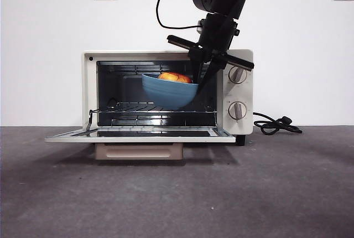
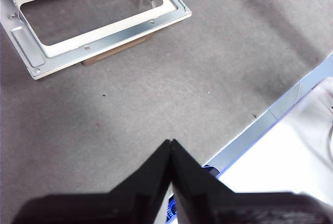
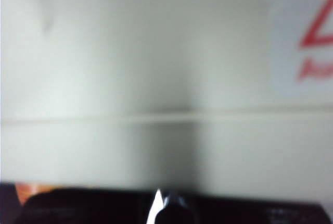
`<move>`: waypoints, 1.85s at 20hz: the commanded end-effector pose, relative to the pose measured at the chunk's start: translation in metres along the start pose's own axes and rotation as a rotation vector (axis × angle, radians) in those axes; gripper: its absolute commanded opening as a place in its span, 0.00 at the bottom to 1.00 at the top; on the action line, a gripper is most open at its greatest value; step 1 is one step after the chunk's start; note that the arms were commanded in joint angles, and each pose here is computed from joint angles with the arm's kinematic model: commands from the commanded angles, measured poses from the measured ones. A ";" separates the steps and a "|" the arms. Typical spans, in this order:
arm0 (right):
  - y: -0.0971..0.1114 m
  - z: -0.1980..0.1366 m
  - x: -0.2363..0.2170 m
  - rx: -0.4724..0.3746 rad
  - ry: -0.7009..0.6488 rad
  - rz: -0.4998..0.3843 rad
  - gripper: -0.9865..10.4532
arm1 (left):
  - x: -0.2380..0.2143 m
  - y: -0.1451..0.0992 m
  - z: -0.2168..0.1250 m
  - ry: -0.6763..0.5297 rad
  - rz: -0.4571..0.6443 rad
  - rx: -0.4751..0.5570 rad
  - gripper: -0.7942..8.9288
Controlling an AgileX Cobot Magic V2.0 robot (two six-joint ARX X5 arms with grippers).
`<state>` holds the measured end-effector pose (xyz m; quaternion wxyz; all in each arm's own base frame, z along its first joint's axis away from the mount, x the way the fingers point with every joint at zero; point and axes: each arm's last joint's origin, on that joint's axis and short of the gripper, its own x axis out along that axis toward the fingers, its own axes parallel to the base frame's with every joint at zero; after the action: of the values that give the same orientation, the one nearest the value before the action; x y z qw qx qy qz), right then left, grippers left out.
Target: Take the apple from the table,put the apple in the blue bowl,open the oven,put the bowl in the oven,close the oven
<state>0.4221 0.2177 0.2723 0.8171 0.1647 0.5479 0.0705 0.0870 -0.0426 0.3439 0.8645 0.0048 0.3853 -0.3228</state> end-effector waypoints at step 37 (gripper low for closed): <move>0.017 -0.005 -0.031 -0.119 -0.203 -0.165 0.28 | 0.001 0.001 -0.004 0.029 0.026 0.023 0.08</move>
<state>0.4085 0.2244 0.2960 0.8730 0.0866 0.4798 0.0111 0.0857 -0.0414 0.3420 0.8633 0.0153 0.3954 -0.3134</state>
